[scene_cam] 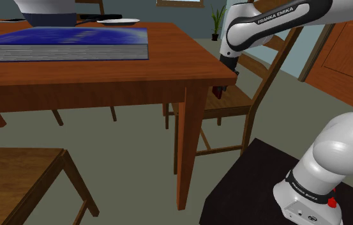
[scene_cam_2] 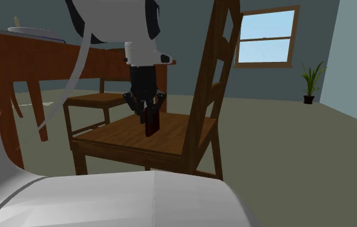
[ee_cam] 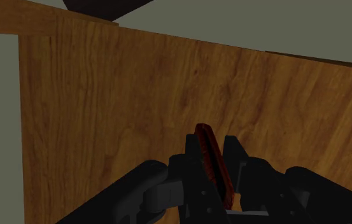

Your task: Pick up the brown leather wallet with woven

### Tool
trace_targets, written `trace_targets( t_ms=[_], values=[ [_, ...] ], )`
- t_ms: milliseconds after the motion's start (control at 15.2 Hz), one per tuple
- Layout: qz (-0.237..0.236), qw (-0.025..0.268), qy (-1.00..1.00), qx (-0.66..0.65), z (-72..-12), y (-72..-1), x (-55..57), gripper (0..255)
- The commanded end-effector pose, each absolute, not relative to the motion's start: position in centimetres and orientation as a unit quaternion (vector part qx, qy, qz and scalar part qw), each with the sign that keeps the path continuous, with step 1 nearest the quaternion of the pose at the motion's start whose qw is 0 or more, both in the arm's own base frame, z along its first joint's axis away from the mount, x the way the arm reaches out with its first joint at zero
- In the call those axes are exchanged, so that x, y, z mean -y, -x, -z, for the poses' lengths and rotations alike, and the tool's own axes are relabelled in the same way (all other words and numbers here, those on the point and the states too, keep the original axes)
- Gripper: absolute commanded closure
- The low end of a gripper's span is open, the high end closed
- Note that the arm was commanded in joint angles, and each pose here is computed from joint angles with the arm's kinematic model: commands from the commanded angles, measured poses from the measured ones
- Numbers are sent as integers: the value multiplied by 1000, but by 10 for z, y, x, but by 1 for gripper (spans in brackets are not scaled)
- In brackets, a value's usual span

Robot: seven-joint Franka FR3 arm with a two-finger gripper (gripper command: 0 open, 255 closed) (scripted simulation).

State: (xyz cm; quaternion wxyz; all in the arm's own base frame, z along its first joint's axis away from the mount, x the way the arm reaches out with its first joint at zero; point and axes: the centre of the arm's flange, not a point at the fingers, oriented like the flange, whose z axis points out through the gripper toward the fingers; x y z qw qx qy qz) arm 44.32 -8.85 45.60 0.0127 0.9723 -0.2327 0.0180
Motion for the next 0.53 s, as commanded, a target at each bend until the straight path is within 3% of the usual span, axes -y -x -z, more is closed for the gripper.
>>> trace_targets(
  t_ms=[0,462],
  values=[
    [-18,13,-972,233,-454,-444,88,255],
    [-18,13,-972,233,-491,-444,88,255]
  ],
)
